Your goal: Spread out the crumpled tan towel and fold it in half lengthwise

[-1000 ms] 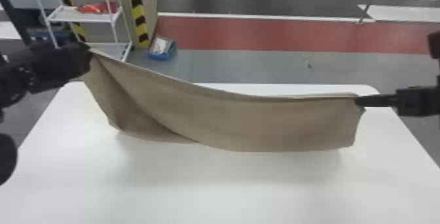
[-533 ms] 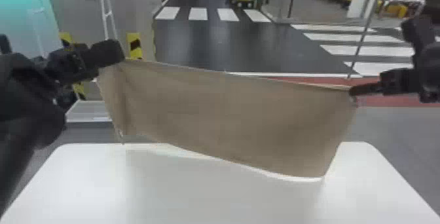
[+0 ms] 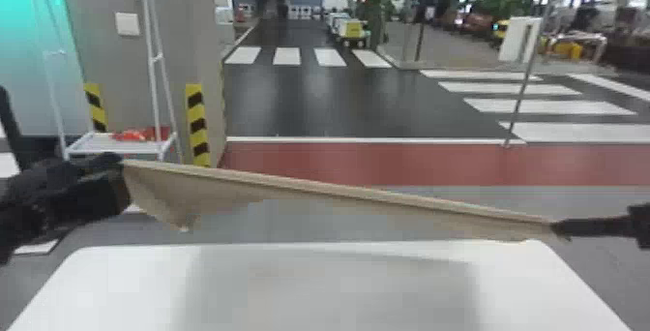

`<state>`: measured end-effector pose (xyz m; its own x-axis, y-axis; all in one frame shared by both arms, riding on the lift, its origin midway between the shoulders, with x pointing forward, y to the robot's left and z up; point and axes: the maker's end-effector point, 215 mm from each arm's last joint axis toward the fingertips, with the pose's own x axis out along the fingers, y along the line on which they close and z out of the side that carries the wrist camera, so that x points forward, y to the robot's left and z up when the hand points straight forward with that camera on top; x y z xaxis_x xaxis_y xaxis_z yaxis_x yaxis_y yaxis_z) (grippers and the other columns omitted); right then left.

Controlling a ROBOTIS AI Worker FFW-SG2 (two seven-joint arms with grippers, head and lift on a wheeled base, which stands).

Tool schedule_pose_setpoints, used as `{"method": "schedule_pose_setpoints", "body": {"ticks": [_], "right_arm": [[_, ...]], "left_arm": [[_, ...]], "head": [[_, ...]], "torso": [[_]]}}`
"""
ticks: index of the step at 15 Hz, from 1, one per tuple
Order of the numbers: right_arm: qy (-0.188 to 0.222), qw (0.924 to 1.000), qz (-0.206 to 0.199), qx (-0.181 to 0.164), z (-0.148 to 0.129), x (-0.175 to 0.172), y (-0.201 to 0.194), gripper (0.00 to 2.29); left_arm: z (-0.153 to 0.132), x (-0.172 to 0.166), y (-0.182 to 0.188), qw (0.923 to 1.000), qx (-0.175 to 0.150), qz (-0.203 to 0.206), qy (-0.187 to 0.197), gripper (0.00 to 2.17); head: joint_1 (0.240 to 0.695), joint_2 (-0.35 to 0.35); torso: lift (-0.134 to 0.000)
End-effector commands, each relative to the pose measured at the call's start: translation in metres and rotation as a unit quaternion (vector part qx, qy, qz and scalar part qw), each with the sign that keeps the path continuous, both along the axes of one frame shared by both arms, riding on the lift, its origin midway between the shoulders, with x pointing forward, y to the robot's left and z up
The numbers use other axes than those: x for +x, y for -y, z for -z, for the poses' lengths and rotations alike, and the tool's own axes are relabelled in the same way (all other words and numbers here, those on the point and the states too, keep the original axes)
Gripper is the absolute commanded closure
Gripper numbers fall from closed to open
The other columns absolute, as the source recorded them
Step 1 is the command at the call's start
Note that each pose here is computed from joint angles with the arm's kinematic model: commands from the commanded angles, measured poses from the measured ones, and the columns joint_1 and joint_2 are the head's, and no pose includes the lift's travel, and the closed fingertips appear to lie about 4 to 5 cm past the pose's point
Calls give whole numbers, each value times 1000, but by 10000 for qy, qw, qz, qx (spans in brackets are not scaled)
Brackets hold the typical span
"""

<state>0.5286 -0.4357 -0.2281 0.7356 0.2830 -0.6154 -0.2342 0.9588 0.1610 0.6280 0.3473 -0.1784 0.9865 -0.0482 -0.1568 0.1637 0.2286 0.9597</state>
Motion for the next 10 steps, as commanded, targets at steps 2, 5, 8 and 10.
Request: {"method": "schedule_pose_setpoints", "body": {"ticks": [2, 5, 8, 10], "right_arm": [[-405, 9973, -504, -334, 76, -95, -4, 1534], [-590, 9919, -1107, -191, 109, -142, -22, 1538], [-524, 9889, -1306, -481, 121, -164, -10, 1538], [-478, 9899, -1226, -524, 118, -169, 3, 1538]], "left_arm": [[114, -107, 3, 9959, 425, 438, -674, 2054], [197, -173, 8, 9855, 612, 641, -1445, 2054], [237, -219, -18, 9717, 833, 542, -2141, 2054], [232, -227, -30, 9667, 1004, 551, -2287, 2054]], "head": [[522, -83], [695, -95], [695, -97], [695, -95]], "torso": [[-124], [-124], [-124], [-124]]}}
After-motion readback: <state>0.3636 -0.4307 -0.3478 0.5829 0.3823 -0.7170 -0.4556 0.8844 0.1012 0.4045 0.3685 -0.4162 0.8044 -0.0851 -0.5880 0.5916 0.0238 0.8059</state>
